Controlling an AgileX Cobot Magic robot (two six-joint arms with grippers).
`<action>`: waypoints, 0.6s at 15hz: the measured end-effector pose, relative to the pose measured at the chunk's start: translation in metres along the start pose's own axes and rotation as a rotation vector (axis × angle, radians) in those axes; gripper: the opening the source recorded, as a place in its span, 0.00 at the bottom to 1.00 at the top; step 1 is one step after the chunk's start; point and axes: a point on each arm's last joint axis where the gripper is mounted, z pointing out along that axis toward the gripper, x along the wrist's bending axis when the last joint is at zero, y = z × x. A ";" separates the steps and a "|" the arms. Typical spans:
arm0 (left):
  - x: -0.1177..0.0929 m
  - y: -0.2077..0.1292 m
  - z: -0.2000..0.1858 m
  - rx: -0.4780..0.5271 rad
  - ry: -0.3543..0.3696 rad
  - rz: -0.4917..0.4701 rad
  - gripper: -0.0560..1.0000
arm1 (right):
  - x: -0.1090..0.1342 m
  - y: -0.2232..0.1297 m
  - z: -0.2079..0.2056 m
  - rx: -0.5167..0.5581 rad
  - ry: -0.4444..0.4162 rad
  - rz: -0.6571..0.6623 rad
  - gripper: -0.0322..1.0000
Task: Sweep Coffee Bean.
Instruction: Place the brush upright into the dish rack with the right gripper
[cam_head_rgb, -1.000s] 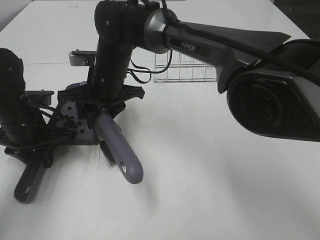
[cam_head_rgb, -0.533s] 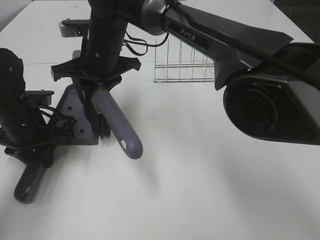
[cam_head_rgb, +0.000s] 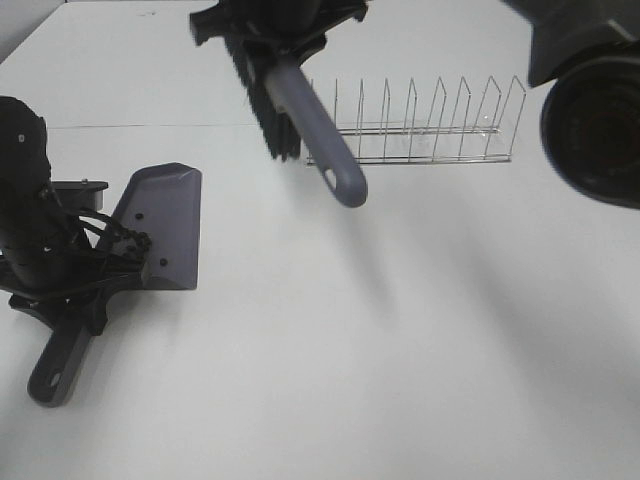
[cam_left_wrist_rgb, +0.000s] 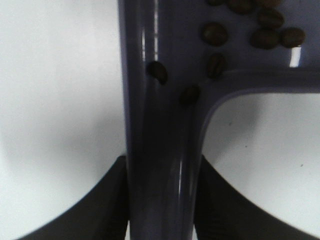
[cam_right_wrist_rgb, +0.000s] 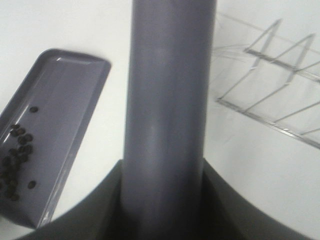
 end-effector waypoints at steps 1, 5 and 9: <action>0.000 0.000 0.000 0.000 0.000 0.000 0.36 | -0.020 0.006 -0.012 -0.024 -0.018 0.027 0.30; 0.000 0.000 0.000 0.000 0.000 0.000 0.36 | -0.105 -0.001 -0.045 0.000 -0.108 0.141 0.30; 0.000 0.000 0.000 0.000 0.000 0.000 0.36 | -0.182 -0.042 -0.060 0.130 -0.195 0.273 0.30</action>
